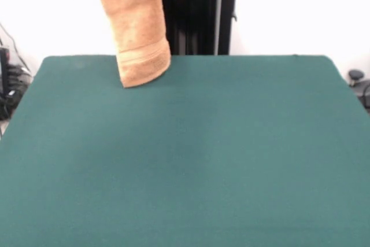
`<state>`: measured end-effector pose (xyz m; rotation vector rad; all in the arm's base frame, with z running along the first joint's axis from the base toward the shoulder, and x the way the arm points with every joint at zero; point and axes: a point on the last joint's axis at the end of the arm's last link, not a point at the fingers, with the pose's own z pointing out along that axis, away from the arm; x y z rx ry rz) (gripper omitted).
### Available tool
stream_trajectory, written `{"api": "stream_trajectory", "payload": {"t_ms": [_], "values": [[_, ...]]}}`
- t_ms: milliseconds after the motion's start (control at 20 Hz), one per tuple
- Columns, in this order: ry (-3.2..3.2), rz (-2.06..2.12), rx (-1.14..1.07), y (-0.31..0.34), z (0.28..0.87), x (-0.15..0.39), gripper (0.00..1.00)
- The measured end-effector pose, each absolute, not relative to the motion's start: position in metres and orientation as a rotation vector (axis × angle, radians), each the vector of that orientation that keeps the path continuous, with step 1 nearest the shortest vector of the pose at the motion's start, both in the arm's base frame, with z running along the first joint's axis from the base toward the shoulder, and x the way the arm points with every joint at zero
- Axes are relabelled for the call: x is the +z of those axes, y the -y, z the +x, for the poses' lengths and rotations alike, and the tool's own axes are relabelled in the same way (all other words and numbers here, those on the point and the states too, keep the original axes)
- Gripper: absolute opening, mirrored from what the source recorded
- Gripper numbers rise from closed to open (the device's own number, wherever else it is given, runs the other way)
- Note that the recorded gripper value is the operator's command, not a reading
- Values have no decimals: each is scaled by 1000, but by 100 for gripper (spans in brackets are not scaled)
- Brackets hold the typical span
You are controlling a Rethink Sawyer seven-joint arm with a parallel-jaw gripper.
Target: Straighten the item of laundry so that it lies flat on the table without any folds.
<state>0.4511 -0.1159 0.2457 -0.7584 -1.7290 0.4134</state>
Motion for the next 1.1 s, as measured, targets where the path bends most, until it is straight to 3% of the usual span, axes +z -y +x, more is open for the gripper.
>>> {"api": "stream_trajectory", "payload": {"t_ms": [1100], "values": [[1739, -757, 396, 107, 456, 248, 0]]}}
